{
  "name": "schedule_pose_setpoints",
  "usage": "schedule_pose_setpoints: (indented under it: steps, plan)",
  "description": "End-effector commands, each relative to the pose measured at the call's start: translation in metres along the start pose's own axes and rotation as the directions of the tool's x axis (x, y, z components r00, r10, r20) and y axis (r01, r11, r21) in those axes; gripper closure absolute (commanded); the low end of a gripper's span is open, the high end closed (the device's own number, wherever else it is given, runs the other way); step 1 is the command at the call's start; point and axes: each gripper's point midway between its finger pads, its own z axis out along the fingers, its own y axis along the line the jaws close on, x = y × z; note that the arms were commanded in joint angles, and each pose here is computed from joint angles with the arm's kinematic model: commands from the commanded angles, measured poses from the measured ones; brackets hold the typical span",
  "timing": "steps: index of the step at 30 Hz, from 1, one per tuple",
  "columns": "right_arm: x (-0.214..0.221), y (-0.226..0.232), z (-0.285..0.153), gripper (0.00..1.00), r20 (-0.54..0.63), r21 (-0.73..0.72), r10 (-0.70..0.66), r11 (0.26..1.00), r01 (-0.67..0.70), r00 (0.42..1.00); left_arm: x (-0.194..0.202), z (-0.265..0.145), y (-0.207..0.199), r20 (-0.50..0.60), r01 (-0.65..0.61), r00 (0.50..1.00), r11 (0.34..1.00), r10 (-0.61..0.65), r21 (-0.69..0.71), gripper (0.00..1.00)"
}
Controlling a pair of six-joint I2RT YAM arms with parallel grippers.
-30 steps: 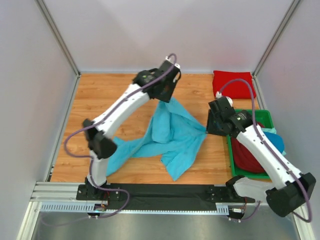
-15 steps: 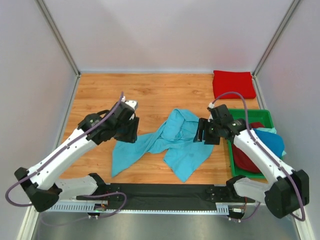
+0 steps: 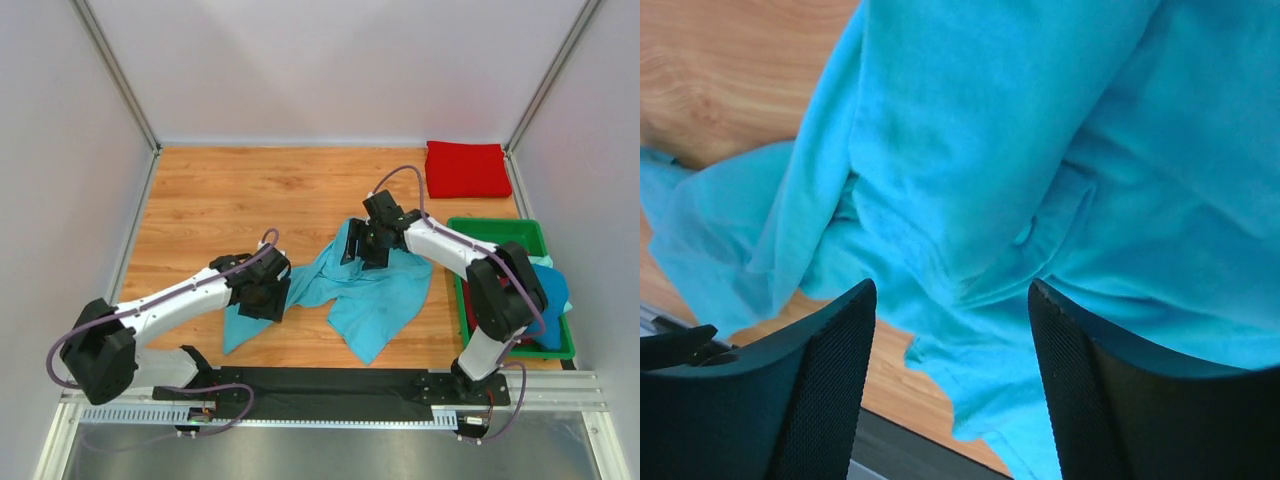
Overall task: Fold and stack the t-shirts
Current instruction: Flatten the tshirt out
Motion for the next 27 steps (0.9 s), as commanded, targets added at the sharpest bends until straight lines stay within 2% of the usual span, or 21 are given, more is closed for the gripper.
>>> schedule_pose_setpoints:
  steps: [1,5,7,8,10,11,12,13,15,16,17,18,20,21,23,26,27]
  plan:
    - [-0.025,0.001,0.012,0.37,0.053,0.041,-0.019,0.999,0.017,0.998,-0.017,0.024,-0.008,0.051,0.001,0.999,1.0,-0.001,0.003,0.35]
    - [-0.027,0.003,0.022,0.46,0.022,0.05,-0.009,0.999,0.008,1.0,-0.018,0.047,-0.012,0.004,-0.036,0.999,0.999,0.036,-0.01,0.36]
    - [-0.026,0.003,0.027,0.52,0.022,0.051,-0.007,0.999,0.006,1.0,-0.016,0.059,-0.008,-0.024,-0.052,0.998,0.998,0.051,-0.044,0.39]
    - [-0.025,0.001,0.03,0.56,0.018,0.056,-0.006,0.998,0.005,1.0,-0.017,0.062,-0.006,-0.025,-0.063,0.998,0.997,0.062,-0.054,0.51]
    - [-0.023,-0.002,0.037,0.74,0.004,0.067,-0.004,0.998,0.003,1.0,-0.02,0.064,0.001,-0.03,-0.072,0.997,0.992,0.07,-0.103,0.66]
    - [-0.022,-0.004,0.037,0.8,-0.001,0.075,-0.005,0.997,0.005,1.0,-0.021,0.061,0.002,-0.029,-0.073,0.997,0.99,0.071,-0.118,0.79]
    - [-0.021,-0.006,0.037,0.97,-0.004,0.081,-0.007,0.997,0.007,1.0,-0.027,0.057,0.004,-0.012,-0.071,0.997,0.988,0.07,-0.135,0.86]
    - [-0.022,-0.006,0.034,1.0,0.001,0.082,-0.017,0.996,0.017,1.0,-0.028,0.048,0.008,-0.003,-0.07,0.998,0.986,0.07,-0.151,1.0]
    - [-0.018,-0.009,0.021,1.0,-0.011,0.108,-0.028,0.994,0.029,1.0,-0.04,0.026,0.01,0.066,-0.046,0.996,0.986,0.057,-0.162,1.0]
    - [-0.015,-0.009,0.012,1.0,-0.017,0.112,-0.047,0.993,0.049,0.999,-0.037,0.013,0.014,0.061,-0.041,0.997,0.985,0.052,-0.167,1.0]
    - [-0.012,-0.003,-0.015,1.0,-0.001,0.097,-0.058,0.994,0.058,0.998,-0.038,0.001,0.013,0.081,-0.032,0.996,0.988,0.045,-0.152,1.0]
    - [-0.005,-0.004,-0.027,1.0,-0.004,0.092,-0.066,0.994,0.066,0.998,-0.048,-0.025,0.008,0.164,-0.011,0.986,0.995,0.028,-0.102,1.0]
    - [0.002,0.002,-0.069,1.0,0.043,0.058,-0.078,0.995,0.076,0.996,-0.046,-0.053,0.013,0.208,-0.002,0.978,0.996,0.019,-0.086,1.0]
    - [0.006,0.003,-0.08,1.0,0.048,0.049,-0.078,0.996,0.076,0.996,-0.056,-0.082,0.01,0.288,-0.02,0.957,0.999,0.031,-0.041,1.0]
    - [0.009,0.01,-0.107,1.0,0.078,0.021,-0.08,0.997,0.078,0.994,-0.057,-0.11,0.015,0.322,-0.028,0.946,0.999,0.039,-0.037,1.0]
    - [-0.021,0.032,-0.125,1.0,0.168,-0.035,-0.07,0.996,0.077,0.983,-0.087,-0.165,0.017,0.445,-0.037,0.895,0.999,0.047,-0.031,1.0]
    - [-0.035,0.037,-0.126,1.0,0.2,-0.046,-0.068,0.996,0.079,0.977,-0.097,-0.164,0.018,0.436,-0.056,0.896,0.996,0.079,-0.065,1.0]
